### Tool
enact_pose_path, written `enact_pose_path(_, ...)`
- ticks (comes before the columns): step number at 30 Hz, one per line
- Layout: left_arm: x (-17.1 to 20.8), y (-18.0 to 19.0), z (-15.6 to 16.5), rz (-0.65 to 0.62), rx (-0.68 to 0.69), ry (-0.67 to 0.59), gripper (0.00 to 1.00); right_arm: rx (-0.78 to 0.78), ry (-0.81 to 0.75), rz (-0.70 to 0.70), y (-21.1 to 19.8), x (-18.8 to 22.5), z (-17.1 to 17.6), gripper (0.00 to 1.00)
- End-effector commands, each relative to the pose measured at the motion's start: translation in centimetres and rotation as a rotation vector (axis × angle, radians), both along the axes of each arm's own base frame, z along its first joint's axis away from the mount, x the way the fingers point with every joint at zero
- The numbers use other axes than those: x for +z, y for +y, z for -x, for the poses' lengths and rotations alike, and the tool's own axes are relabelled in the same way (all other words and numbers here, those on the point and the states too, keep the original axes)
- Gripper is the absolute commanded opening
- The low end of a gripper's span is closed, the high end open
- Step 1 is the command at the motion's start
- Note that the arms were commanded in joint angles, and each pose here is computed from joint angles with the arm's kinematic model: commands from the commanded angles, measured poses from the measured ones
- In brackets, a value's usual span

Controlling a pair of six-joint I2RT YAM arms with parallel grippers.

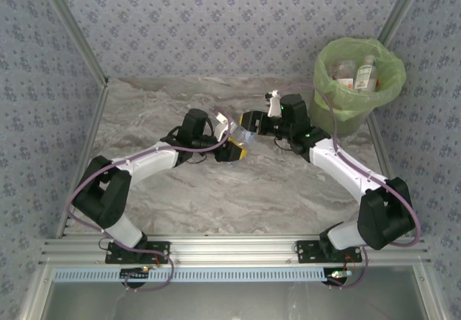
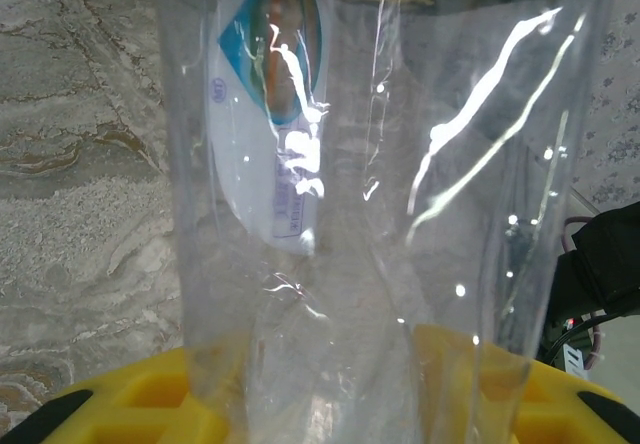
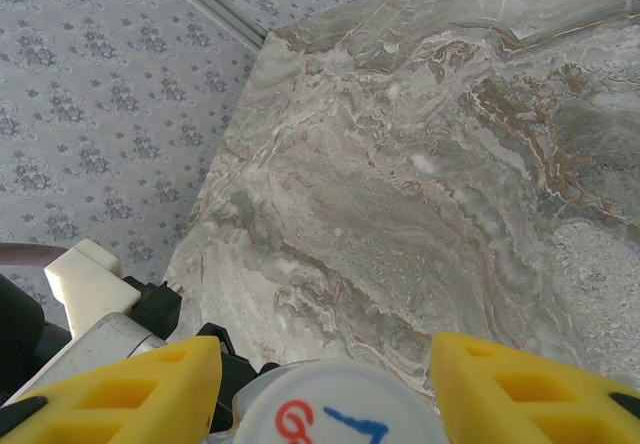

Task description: Put the plastic bottles in the bin

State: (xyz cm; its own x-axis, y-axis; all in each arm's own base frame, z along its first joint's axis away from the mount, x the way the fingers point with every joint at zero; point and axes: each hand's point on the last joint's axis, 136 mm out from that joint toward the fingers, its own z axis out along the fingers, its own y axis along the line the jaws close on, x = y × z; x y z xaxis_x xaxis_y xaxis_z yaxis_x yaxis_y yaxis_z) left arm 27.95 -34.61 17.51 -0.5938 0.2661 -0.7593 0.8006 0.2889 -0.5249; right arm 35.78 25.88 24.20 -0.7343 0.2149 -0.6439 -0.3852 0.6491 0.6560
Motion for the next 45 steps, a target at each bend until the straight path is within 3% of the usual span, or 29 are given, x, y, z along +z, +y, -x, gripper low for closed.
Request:
enact_pose_path(1,1.5,-0.9,-0.5,0.045,-0.015,-0.035,0.35,0.033,-0.018,0.003,0.6,0.6,0.6,0.24)
enact_pose_path(6,1.2,-0.8,-0.6,0.036,-0.007,-0.032,0.39,0.035,-0.029,0.013,0.5,0.8,0.6,0.00)
enact_pose_path(10,1.2,-0.8,-0.7,0.027,0.003,-0.028,0.49,0.038,-0.037,0.016,0.5,1.0,0.6,0.00)
enact_pose_path(17,1.0,-0.5,-0.6,0.018,0.010,-0.005,0.86,0.011,-0.059,0.030,0.0,1.6,0.5,0.00)
enact_pose_path(19,1.2,-0.3,-0.5,0.019,0.022,-0.021,0.92,0.004,-0.061,0.038,-0.2,1.6,0.5,0.00)
enact_pose_path(24,1.8,0.7,-1.1,0.015,0.076,-0.068,0.99,-0.018,-0.074,0.061,-0.9,2.0,0.3,0.00)
enact_pose_path(33,4.7,3.1,-1.0,0.047,0.151,-0.196,0.99,-0.123,-0.148,0.145,-4.4,4.8,-0.5,0.00)
enact_pose_path(37,5.3,5.9,-3.2,0.013,0.335,-0.246,0.99,-0.202,-0.215,0.200,-7.0,7.2,-0.9,0.00)
enact_pose_path(45,5.9,13.7,-6.4,-0.076,0.762,-0.350,0.99,-0.400,-0.474,0.293,-12.8,16.0,-1.7,0.00)
